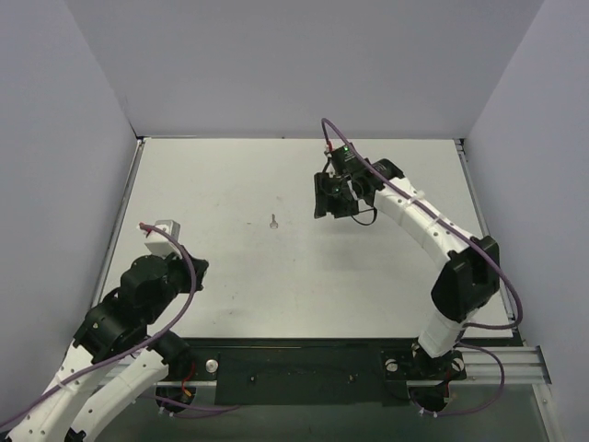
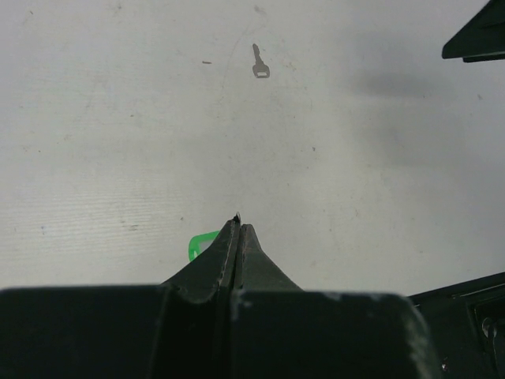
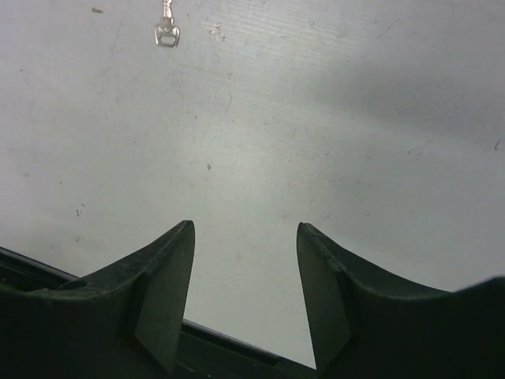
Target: Remove the keys from the keyring
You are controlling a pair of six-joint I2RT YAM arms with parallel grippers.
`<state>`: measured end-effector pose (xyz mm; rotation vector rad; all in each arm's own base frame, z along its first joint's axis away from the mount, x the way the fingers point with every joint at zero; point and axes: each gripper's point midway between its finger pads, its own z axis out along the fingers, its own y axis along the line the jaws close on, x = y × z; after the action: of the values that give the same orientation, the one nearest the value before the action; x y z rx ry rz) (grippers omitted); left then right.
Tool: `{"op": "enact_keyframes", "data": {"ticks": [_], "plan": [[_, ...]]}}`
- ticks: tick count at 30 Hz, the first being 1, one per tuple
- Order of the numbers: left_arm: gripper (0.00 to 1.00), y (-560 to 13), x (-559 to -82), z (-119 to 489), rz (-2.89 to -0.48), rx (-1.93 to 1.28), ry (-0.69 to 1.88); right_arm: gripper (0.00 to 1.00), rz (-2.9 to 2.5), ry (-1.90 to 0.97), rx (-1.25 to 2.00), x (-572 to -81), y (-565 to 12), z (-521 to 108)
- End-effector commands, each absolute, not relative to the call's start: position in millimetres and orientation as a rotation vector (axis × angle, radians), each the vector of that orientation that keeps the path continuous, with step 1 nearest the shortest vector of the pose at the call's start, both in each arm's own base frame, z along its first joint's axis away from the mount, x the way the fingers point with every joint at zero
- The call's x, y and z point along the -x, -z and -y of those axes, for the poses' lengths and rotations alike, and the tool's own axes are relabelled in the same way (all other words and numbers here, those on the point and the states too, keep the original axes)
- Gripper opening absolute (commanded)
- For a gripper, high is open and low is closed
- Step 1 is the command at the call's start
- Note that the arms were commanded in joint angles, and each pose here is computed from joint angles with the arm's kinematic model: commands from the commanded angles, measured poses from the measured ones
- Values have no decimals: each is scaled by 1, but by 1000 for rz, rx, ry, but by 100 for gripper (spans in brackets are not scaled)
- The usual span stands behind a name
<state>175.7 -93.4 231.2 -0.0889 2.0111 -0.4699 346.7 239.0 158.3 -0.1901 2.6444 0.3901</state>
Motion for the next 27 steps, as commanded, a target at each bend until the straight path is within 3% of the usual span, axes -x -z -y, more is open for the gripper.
{"op": "enact_keyframes", "data": {"ticks": [1,12,25,27], "plan": [[0,-241,-193,108,-1995,78,487,50,-2576,-378,259,-312,-184,-234],[0,-253,-256,179,-2025,20,594,50,-2389,-419,273,-235,-230,-219],[0,-261,-330,243,-2058,-18,649,51,-2286,-482,144,-175,-236,-173],[0,-259,-340,250,-2070,-22,650,59,-2288,-476,134,-171,-236,-167]]}}
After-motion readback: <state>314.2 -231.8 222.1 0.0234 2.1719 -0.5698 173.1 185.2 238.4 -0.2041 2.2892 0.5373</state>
